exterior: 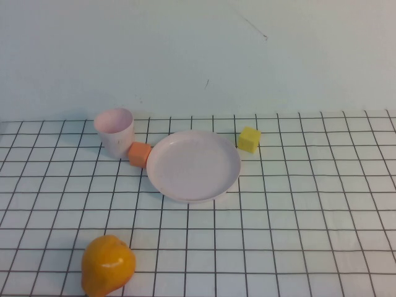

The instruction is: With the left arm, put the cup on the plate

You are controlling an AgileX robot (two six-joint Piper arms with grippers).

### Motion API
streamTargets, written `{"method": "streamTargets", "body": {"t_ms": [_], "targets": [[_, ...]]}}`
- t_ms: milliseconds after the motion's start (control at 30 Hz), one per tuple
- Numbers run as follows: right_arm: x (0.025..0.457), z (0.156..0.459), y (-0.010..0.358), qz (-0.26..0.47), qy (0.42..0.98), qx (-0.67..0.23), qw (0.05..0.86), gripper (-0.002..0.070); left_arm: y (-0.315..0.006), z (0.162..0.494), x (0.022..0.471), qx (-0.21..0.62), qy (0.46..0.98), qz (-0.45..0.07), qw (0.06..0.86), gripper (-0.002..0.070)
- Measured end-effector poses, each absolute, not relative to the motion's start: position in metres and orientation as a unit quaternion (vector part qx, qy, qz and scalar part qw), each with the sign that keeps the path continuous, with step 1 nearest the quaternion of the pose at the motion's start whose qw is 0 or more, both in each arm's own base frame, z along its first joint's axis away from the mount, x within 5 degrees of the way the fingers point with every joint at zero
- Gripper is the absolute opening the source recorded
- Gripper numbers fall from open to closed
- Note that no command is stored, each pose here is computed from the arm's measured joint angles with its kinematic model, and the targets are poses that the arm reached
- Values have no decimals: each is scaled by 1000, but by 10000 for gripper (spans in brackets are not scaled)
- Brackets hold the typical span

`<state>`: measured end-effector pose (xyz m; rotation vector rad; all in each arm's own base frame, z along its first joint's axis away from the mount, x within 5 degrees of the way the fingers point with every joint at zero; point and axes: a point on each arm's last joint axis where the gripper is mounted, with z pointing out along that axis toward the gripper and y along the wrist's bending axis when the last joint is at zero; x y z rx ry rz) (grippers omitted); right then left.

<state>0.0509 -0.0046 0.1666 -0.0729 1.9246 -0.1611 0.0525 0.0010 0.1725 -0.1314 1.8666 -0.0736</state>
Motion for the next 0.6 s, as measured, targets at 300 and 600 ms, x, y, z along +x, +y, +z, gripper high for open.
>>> {"method": "streamTargets", "body": {"t_ms": [300, 600], "targets": [[51, 167, -5, -69, 819, -31, 568, -2, 1, 173, 52, -56, 803, -32, 593, -3], [51, 167, -5, -69, 819, -31, 568, -2, 1, 173, 52, -51, 803, -26, 593, -3]]}}
